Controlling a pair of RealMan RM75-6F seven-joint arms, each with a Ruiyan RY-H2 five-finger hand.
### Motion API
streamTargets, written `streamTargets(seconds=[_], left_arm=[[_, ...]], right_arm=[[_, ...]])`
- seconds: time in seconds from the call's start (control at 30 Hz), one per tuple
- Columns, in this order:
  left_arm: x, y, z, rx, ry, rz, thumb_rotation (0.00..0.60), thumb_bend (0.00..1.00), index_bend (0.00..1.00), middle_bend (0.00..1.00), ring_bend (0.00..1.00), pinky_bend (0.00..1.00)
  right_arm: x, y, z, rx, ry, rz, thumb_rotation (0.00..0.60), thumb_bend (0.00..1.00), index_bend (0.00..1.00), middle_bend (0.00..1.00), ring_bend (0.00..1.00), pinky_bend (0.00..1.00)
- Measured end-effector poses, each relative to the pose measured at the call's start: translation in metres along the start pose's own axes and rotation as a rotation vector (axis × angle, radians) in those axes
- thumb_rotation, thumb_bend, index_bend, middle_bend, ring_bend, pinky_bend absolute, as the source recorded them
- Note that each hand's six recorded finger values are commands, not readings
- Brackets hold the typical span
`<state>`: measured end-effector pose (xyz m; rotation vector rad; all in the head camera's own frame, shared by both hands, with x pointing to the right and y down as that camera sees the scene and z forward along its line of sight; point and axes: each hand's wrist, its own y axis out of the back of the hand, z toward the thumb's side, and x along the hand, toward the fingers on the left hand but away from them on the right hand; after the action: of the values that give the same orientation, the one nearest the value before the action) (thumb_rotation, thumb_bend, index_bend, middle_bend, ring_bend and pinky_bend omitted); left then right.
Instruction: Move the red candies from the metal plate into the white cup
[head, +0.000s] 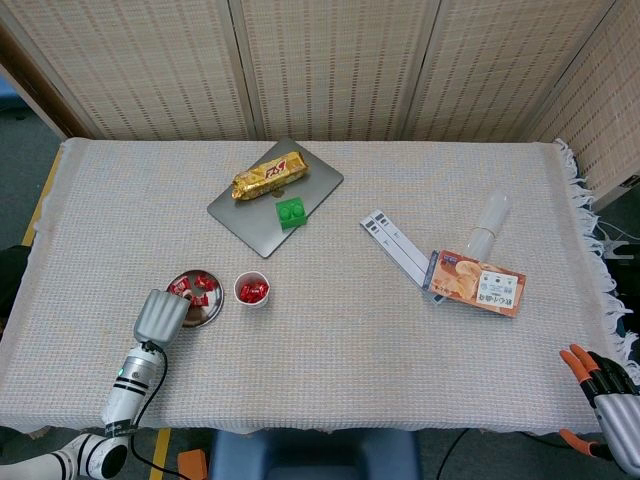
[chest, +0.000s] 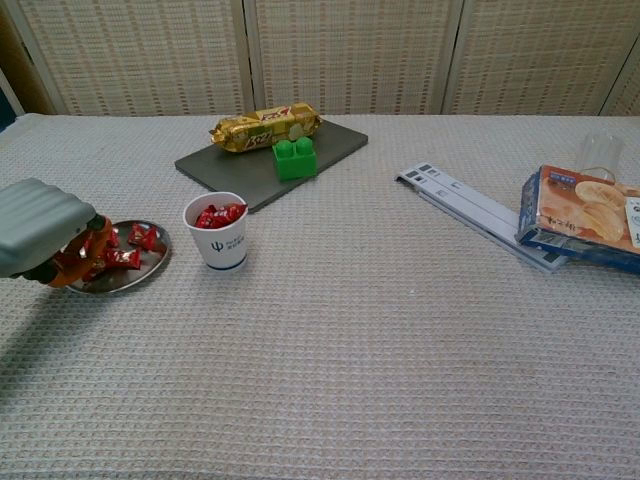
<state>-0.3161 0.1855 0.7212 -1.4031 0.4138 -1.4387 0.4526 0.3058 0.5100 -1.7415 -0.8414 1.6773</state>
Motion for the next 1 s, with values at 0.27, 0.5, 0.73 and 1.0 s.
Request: streamTargets(seconds=[0.27, 0.5, 0.73, 1.0], left_arm=[[0.005, 0.05, 0.021, -0.068, -0.06, 0.087, 0.6, 0.44, 0.58, 0.62, 0.77, 1.0], [0.024, 0.117, 0.055, -0.116, -0.132, 0.194, 0.6, 0.44, 0.57, 0.62, 0.77, 1.0], [0.042, 0.132, 0.092, -0.138, -0.197, 0.202, 0.6, 0.44, 0.57, 0.62, 0.77, 1.0], [0.066, 0.116, 0.106, -0.09, -0.199, 0.179, 0.6, 0.44, 0.54, 0.59, 0.77, 1.0]], right_arm=[[-0.001, 0.001, -0.001, -0.003, -0.006, -0.002, 0.6, 0.04, 0.0, 0.0, 0.0, 0.08], [-0.003, 0.002, -0.004, -0.011, -0.016, -0.001, 0.6, 0.04, 0.0, 0.0, 0.0, 0.09], [-0.003, 0.006, -0.009, -0.019, -0.03, -0.011, 0.6, 0.04, 0.0, 0.0, 0.0, 0.09], [-0.003, 0.006, -0.012, -0.025, -0.041, -0.01, 0.6, 0.04, 0.0, 0.0, 0.0, 0.09]])
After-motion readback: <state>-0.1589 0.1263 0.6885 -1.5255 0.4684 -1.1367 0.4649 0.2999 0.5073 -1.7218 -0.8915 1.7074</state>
